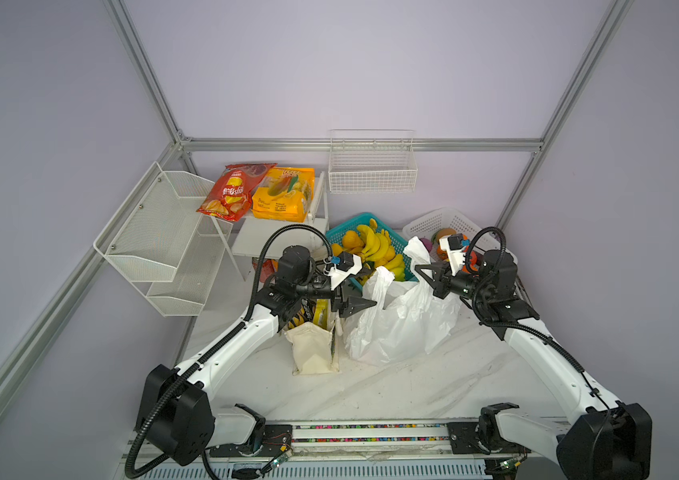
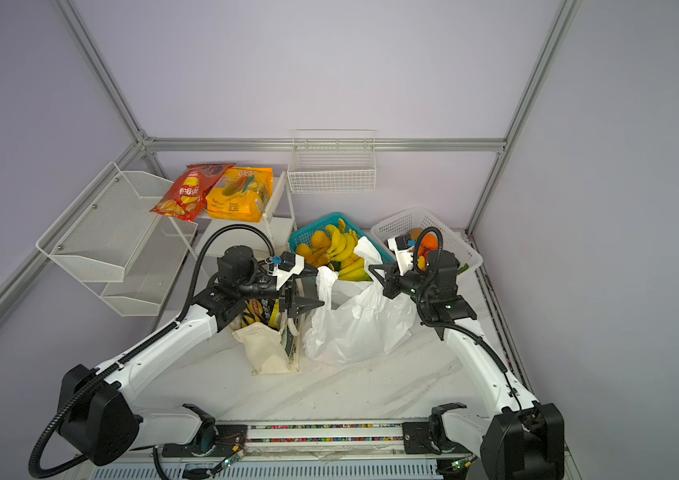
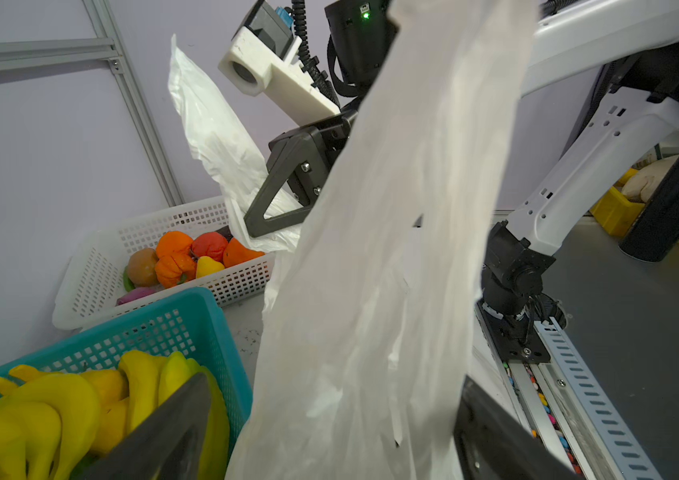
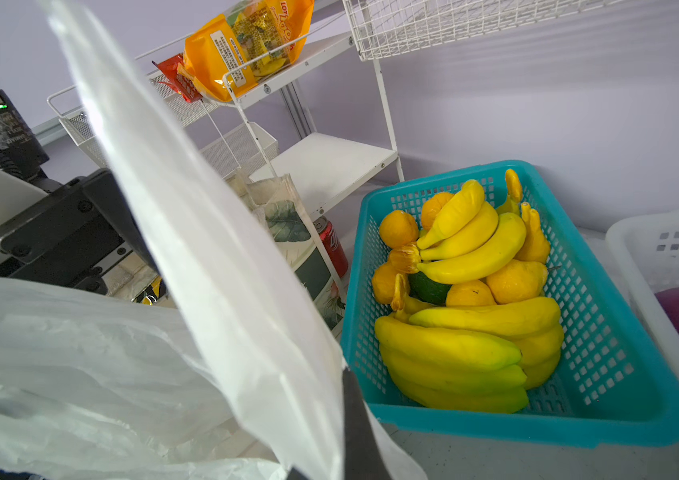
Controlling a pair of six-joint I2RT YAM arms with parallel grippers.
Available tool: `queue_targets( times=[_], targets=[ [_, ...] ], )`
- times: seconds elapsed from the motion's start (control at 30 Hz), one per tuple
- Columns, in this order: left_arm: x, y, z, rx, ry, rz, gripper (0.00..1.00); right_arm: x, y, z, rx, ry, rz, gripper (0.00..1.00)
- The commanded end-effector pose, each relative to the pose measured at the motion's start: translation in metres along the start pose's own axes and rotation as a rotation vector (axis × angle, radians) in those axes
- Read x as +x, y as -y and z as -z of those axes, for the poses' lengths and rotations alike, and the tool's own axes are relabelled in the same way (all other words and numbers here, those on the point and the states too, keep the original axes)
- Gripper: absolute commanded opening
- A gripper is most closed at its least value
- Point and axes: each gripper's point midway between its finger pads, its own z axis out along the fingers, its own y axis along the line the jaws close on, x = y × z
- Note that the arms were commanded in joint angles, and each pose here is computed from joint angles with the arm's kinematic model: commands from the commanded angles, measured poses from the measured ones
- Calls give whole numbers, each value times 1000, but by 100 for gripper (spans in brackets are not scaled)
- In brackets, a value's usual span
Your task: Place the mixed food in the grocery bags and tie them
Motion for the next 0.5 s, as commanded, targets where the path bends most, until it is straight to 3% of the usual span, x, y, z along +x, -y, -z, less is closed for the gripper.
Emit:
queue_targets(
  times=[0.0,0.3,0.47],
  targets=[
    [-49,9,-1,62,122,-113,86,-12,-2,5,11,28,32,0],
    [-43,9,-25,114,132,-82,79,-11,0,5,19,24,35,0],
    [-42,16,-28,141,162,-86,89,-10,2,4,29,21,35,0]
  ],
)
